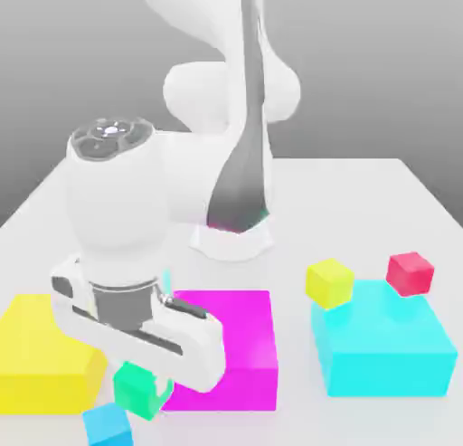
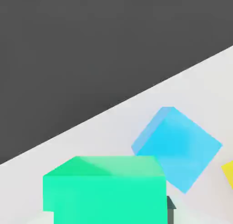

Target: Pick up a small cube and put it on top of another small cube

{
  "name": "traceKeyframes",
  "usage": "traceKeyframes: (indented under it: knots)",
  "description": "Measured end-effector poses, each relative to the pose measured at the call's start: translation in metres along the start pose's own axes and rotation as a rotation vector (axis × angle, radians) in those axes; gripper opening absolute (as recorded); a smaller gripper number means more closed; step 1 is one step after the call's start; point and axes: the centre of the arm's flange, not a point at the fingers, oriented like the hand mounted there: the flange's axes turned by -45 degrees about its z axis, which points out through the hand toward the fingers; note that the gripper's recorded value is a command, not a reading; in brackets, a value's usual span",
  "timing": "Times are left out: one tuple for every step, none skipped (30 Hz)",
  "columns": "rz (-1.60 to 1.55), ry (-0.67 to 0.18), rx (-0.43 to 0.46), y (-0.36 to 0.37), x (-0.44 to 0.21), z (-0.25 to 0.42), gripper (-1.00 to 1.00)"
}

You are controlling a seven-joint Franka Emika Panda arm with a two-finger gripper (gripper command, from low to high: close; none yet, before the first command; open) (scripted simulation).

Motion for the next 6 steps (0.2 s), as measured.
traceKeyframes:
  knots:
    - [0.015, 0.0, 0.0, 0.003, 0.002, 0.012, -1.0]
    - [0.023, 0.0, 0.0, 0.005, 0.003, 0.025, -1.0]
    - [0.027, 0.0, 0.0, 0.006, 0.003, 0.039, 1.0]
    - [0.027, 0.0, 0.0, 0.006, 0.003, 0.039, 1.0]
    - [0.027, 0.0, 0.0, 0.006, 0.003, 0.039, 1.0]
    - [0.027, 0.0, 0.0, 0.006, 0.003, 0.039, 1.0]
